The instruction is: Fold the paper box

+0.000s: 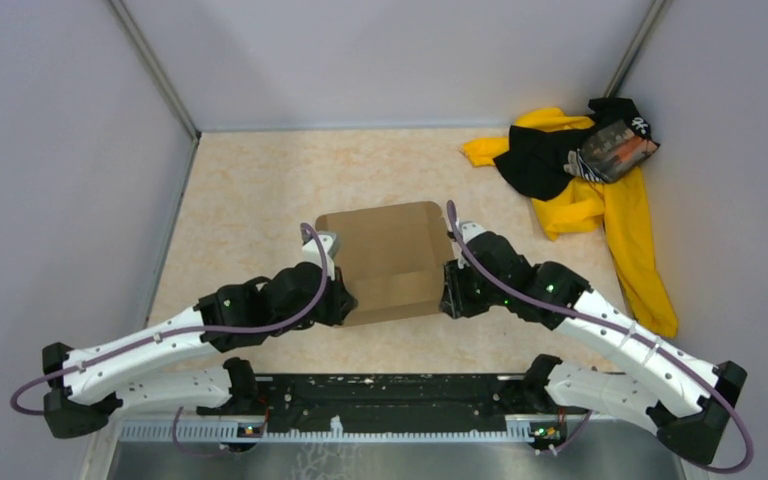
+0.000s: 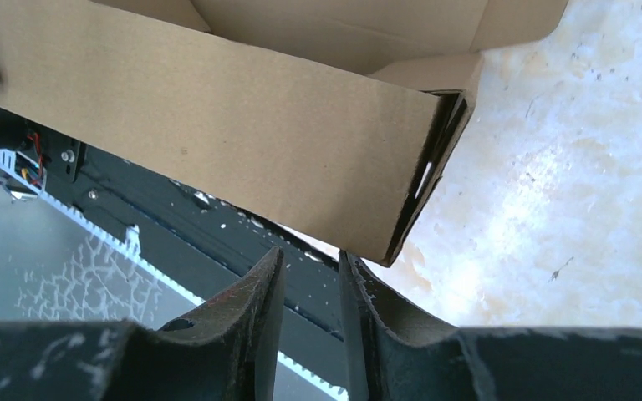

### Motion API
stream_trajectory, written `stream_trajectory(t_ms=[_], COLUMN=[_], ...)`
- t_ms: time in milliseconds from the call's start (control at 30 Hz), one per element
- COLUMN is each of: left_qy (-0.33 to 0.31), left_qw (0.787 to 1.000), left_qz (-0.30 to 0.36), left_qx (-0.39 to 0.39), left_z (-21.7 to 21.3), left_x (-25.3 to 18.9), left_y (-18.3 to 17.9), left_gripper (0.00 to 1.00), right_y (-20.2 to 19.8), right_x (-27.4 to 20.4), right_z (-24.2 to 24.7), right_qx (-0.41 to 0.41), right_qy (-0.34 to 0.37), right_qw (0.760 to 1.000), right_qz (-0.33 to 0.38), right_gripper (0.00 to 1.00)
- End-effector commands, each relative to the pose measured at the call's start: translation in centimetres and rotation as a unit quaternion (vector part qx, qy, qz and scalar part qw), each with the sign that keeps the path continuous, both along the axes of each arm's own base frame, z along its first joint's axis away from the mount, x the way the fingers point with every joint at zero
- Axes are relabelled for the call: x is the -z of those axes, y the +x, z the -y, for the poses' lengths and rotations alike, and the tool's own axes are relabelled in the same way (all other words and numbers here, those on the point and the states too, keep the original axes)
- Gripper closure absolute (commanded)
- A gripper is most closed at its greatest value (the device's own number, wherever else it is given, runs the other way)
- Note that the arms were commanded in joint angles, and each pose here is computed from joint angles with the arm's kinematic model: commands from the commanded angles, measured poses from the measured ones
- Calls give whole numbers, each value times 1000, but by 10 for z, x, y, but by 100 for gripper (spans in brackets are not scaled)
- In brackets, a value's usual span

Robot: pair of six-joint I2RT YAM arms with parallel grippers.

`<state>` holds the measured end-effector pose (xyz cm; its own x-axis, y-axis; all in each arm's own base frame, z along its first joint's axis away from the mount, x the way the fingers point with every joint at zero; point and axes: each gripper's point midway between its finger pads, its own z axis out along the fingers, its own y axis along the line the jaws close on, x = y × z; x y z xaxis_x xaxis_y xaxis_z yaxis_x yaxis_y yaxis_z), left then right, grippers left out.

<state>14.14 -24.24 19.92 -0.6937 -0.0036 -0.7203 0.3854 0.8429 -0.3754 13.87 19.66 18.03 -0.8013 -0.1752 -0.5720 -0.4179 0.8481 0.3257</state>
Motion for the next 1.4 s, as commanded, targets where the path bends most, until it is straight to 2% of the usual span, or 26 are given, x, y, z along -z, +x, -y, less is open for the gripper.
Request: stream_trajectory(t_ms=[0, 400, 767, 933, 1167, 1367], left_qy=[43, 79, 98, 78, 39, 51], left_qw=[999, 995, 991, 995, 998, 988], left_qz=[-30, -66, -89, -63, 41, 140], left_qx=[-3, -2, -14, 0, 7, -24], left_z=[-8, -8, -16, -2, 19, 14], left_x=[32, 73, 105, 67, -40, -85], left_y=[-15, -50, -61, -59, -30, 21], left_gripper=[90, 91, 90, 90, 87, 78], right_y=[-8, -25, -15, 1, 25, 55], right_x=[-3, -28, -7, -27, -53, -81], right_z=[3, 21, 13, 5, -20, -23], right_qx=[12, 24, 26, 25, 4, 39], right_qy=[25, 54, 38, 37, 38, 35], right_qw=[1000, 998, 999, 998, 997, 993], right_qz=[0, 5, 1, 32, 60, 110], right_gripper=[71, 71, 71, 69, 69, 66])
